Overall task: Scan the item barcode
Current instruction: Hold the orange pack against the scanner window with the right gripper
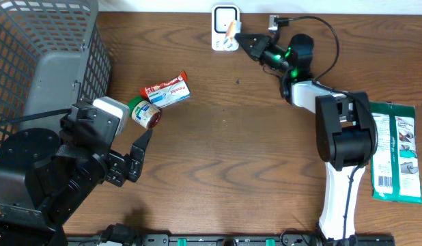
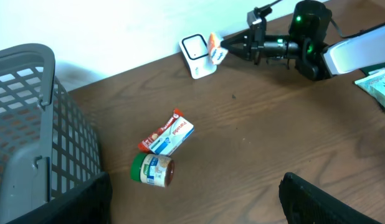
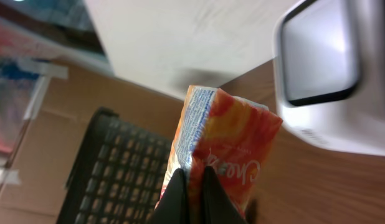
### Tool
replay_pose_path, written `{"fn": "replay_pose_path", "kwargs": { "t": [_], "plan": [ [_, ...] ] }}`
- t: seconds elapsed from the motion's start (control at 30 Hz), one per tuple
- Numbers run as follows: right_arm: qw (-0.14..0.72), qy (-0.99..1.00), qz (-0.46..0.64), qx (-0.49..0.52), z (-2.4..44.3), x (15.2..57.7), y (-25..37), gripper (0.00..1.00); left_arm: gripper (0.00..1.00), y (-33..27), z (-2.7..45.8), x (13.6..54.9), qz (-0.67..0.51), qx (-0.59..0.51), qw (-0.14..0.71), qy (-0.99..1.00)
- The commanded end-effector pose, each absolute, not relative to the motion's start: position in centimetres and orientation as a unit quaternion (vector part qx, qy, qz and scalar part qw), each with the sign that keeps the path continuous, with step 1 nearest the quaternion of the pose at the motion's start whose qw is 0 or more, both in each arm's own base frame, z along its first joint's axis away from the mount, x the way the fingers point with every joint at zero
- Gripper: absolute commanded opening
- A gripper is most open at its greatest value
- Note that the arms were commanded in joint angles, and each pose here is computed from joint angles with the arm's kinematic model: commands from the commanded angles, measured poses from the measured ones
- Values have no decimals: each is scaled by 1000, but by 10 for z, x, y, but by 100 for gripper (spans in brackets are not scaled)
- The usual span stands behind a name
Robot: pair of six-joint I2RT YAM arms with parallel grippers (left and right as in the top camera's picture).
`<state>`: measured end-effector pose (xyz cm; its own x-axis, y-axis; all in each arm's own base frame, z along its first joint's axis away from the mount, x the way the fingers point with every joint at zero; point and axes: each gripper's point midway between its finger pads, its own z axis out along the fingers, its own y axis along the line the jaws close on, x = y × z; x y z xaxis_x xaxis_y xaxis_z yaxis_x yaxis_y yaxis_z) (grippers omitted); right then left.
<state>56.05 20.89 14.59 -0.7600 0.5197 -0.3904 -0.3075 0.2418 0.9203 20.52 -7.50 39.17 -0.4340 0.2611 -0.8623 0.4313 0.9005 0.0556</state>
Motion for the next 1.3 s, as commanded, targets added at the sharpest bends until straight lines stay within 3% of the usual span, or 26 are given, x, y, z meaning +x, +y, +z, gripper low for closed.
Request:
{"fn": "replay_pose_path", "kwargs": {
  "t": [0.0,0.5,0.93,1.27],
  "plan": [
    [388,719,574,53,142,573,195,1,86,-73,394,205,-83,200,494,842],
    [493,753,436,-30,167,611,237,1,86,-73,394,205,-83,200,494,842],
    [485,755,440,-25,133,634,245,1,86,-73,394,205,-83,200,494,842],
    [497,752,433,-34,135,636,242,1,86,-73,394,205,-83,200,494,842]
  ]
}}
